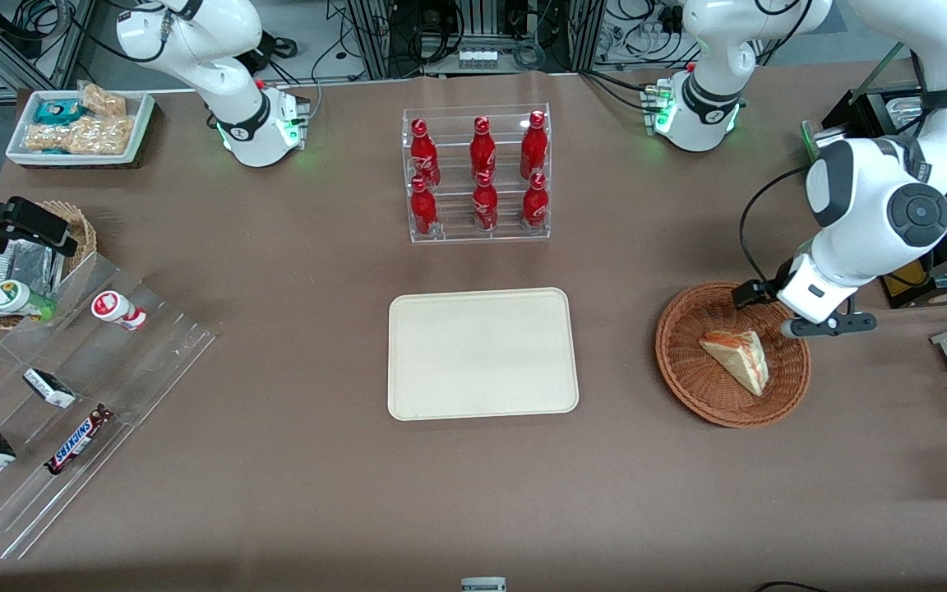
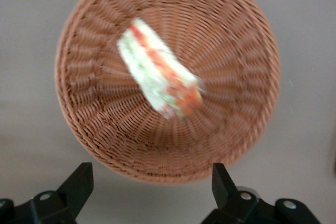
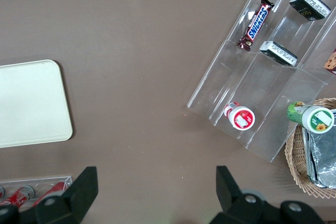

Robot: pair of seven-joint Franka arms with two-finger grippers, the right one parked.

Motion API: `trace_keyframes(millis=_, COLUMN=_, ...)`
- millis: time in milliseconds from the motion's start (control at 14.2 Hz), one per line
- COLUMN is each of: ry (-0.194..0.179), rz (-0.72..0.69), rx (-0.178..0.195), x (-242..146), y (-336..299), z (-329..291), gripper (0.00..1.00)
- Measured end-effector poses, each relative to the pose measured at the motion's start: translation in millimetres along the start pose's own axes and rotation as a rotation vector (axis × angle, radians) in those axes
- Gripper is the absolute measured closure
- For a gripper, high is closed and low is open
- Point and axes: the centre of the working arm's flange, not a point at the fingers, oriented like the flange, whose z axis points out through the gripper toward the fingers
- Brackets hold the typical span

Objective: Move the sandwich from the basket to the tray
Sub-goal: 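Lower the left gripper and close it on the wrapped sandwich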

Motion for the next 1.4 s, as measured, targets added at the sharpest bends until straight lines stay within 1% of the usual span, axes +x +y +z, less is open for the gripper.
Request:
trace_keyframes(millis=211, ry=0.032, rz=-0.298, rx=-0.014, x=7, y=0, z=18, gripper=0.00)
trace_keyframes(millis=351, ry=0.066, rz=-0.511, rx=-0.039, x=16, y=2, z=28, gripper=0.00)
trace_keyframes(millis=421, ry=0.071, rz=-0.597, rx=-0.047, x=20, y=3, z=32, gripper=0.00)
trace_keyframes(millis=491, ry=0.070, rz=-0.651, rx=-0.050, x=24, y=4, z=34, gripper=0.00)
trace_keyframes(millis=702, ry=0.059, rz=-0.707, rx=-0.051, x=33, y=8, z=45, gripper=0.00)
trace_keyframes(millis=1053, ry=0.058, rz=-0.712, rx=-0.063, x=42, y=16, z=75, gripper=0.00)
trace_keyframes(millis=1193, ry=0.048, rz=-0.703, rx=-0.062, x=44, y=26, z=84, gripper=0.02)
trace_keyframes(millis=1263, ry=0.043, rz=-0.696, rx=-0.060, x=43, y=30, z=87, gripper=0.11)
trace_keyframes(millis=1333, ry=0.038, rz=-0.687, rx=-0.056, x=42, y=34, z=89, gripper=0.24)
trace_keyframes(millis=1404, ry=0.030, rz=-0.675, rx=-0.049, x=39, y=40, z=90, gripper=0.34)
